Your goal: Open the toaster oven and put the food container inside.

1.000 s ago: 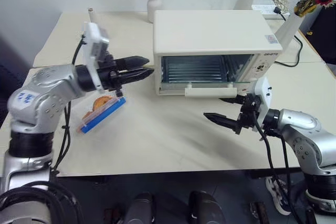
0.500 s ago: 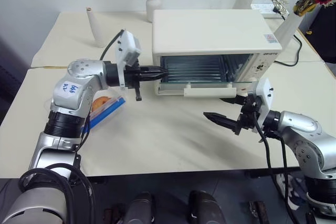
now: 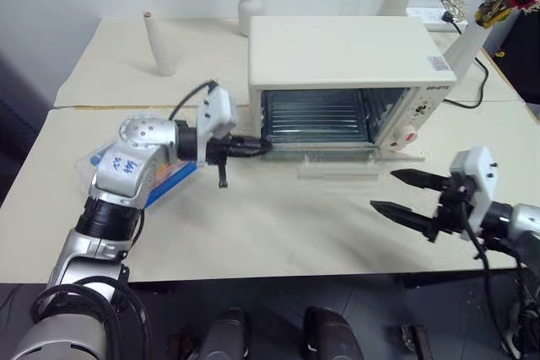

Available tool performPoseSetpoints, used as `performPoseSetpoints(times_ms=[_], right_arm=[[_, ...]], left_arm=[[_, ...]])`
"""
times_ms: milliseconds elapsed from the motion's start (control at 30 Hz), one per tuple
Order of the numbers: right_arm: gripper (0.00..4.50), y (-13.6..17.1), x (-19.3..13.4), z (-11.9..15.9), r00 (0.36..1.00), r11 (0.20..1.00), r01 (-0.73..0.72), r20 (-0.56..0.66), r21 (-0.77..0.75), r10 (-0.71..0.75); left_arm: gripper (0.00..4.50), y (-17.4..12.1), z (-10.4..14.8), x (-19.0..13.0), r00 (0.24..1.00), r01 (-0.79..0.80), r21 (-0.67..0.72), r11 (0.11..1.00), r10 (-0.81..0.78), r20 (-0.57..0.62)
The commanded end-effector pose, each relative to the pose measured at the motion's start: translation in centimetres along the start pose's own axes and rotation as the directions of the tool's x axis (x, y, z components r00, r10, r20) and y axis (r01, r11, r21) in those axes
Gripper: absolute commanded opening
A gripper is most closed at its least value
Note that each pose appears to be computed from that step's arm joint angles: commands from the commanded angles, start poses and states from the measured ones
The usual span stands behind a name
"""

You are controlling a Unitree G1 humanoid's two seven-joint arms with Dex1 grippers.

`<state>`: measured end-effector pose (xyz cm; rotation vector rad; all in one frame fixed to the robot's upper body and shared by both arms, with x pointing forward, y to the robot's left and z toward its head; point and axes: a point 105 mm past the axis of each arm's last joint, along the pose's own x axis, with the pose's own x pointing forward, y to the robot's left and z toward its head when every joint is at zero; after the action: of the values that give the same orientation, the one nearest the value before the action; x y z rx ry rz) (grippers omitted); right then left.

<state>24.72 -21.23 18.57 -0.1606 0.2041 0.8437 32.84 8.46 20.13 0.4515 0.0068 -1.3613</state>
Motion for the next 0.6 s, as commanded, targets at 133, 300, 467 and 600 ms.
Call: performPoseSetpoints(times_ms=[133, 300, 467, 600], right_arm=[[4.5, 1.9, -1.3, 5.1, 0.983, 0.995, -0.056, 0.171, -0.077, 0.069], [4.5, 2.9, -1.0, 7.3, 0.963, 0.992, -0.094, 0.244, -0.083, 0.112], [4.5, 2.5, -0.6, 7.5, 0.965, 0.992, -0.096, 0.239, -0.076, 0.112], [4.5, 2.4, 0.0, 7.3, 0.965, 0.989, -0.117, 0.224, -0.085, 0.134]], left_arm=[[0.03, -0.8, -1.3, 2.2, 0.998, -0.016, 0.031, 0.999, 0.018, -0.059], [0.03, -0.6, -2.8, 3.4, 0.989, -0.083, 0.043, 0.996, 0.087, -0.122], [0.03, -0.6, -3.7, 3.3, 0.98, -0.129, 0.04, 0.991, 0.134, -0.149], [0.03, -0.8, -4.0, 2.7, 0.969, -0.179, 0.047, 0.983, 0.185, -0.163]])
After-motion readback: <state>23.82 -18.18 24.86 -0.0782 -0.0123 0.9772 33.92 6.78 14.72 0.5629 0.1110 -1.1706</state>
